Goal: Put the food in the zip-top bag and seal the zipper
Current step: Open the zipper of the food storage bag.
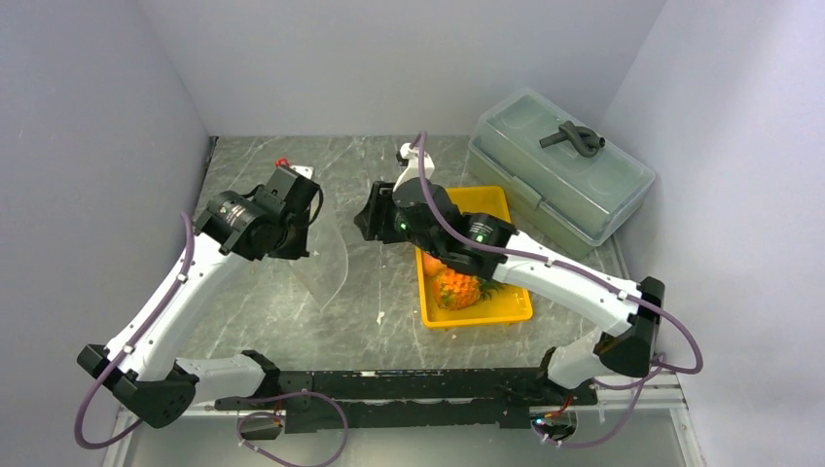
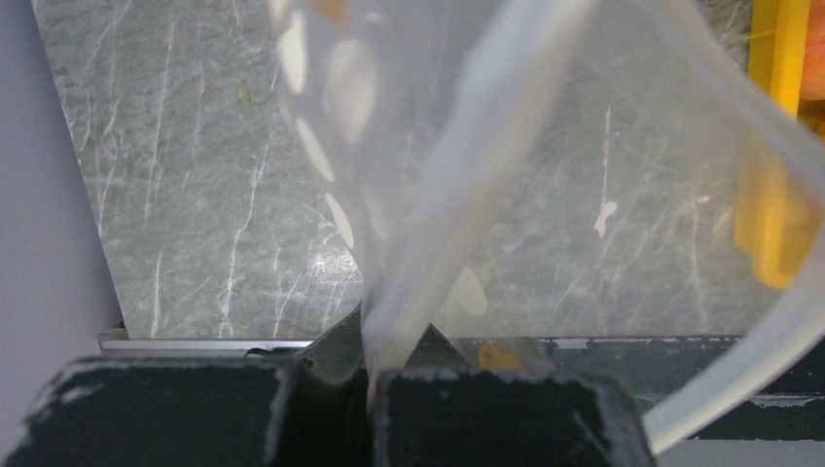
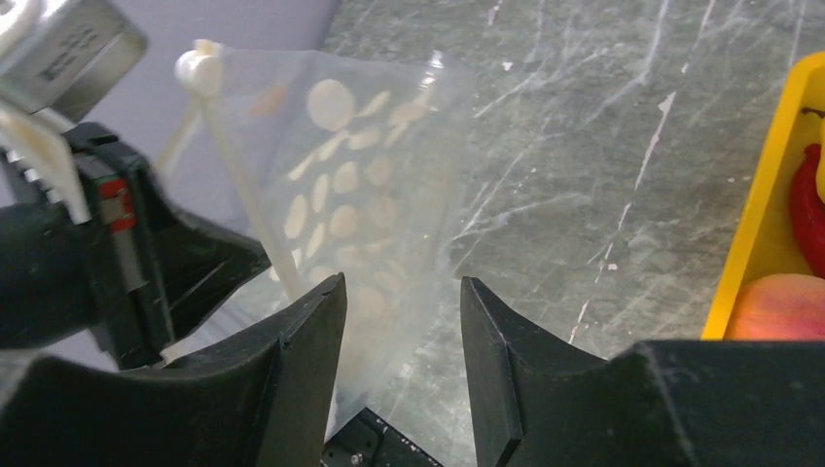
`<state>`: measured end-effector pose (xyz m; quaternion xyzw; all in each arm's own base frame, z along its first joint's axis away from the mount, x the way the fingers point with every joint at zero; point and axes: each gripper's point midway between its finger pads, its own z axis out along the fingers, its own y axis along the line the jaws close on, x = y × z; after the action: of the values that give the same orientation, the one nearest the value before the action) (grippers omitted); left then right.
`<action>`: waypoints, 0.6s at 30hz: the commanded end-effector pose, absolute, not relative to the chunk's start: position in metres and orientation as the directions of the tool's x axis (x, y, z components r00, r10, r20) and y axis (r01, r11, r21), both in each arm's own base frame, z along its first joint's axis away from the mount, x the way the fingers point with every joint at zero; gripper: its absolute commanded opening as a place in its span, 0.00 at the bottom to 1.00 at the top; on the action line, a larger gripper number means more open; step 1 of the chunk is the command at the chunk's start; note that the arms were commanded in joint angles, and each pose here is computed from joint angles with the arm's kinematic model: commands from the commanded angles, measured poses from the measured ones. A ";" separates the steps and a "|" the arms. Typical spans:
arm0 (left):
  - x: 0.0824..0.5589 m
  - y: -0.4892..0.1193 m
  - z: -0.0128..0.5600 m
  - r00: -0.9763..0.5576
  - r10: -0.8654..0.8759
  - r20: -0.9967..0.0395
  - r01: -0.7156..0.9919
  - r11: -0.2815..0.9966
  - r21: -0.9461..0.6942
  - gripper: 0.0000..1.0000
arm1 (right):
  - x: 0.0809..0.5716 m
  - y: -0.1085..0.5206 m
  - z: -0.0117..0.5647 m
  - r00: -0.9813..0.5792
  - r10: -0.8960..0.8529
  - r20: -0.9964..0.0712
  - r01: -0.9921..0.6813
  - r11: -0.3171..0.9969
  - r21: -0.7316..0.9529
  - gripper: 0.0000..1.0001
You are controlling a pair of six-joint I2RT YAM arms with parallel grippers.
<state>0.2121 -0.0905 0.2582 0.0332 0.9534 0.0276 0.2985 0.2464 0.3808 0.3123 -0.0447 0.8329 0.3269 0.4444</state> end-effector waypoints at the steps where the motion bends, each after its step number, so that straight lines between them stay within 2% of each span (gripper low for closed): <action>1: 0.217 -0.089 0.258 -0.813 0.076 -0.577 0.035 0.996 0.082 0.00 | 0.233 0.386 0.336 -0.565 0.199 -0.801 -0.488 0.703 0.518 0.52; 10: 0.217 -0.090 0.257 -0.816 0.076 -0.573 0.036 0.996 0.081 0.00 | 0.213 0.404 0.338 -0.572 0.134 -0.809 -0.579 0.633 0.514 0.56; 18: 0.218 -0.092 0.256 -0.818 0.075 -0.571 0.039 0.996 0.076 0.00 | 0.209 0.421 0.334 -0.564 0.080 -0.822 -0.599 0.645 0.474 0.57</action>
<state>0.2133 -0.0914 0.2563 0.0341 0.9545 0.0297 0.2949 0.2075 0.4070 0.3169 -0.1485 0.8081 0.3806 0.4244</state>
